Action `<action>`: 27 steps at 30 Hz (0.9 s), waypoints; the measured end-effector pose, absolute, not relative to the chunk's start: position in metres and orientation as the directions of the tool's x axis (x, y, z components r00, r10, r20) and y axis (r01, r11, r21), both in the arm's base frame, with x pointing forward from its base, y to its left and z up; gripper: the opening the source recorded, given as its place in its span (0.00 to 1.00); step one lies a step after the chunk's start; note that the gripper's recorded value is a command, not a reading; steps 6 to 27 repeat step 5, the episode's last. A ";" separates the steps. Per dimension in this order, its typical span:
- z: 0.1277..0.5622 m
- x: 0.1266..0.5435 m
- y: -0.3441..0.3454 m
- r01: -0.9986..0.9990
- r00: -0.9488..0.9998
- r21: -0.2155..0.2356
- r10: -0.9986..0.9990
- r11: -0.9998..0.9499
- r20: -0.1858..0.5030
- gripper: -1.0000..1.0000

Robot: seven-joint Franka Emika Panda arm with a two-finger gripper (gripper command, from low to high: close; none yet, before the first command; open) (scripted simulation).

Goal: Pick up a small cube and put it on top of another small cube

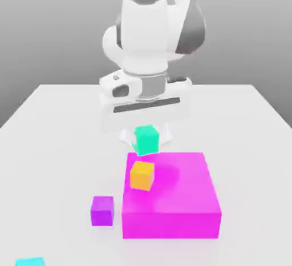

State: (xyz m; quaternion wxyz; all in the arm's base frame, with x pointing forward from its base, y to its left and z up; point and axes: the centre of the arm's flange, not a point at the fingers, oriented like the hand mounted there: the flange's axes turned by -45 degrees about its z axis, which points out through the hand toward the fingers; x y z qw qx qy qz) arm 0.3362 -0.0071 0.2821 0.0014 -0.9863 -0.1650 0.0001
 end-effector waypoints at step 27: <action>0.255 0.334 -0.008 0.323 0.946 -0.001 0.323 -0.946 0.000 1.00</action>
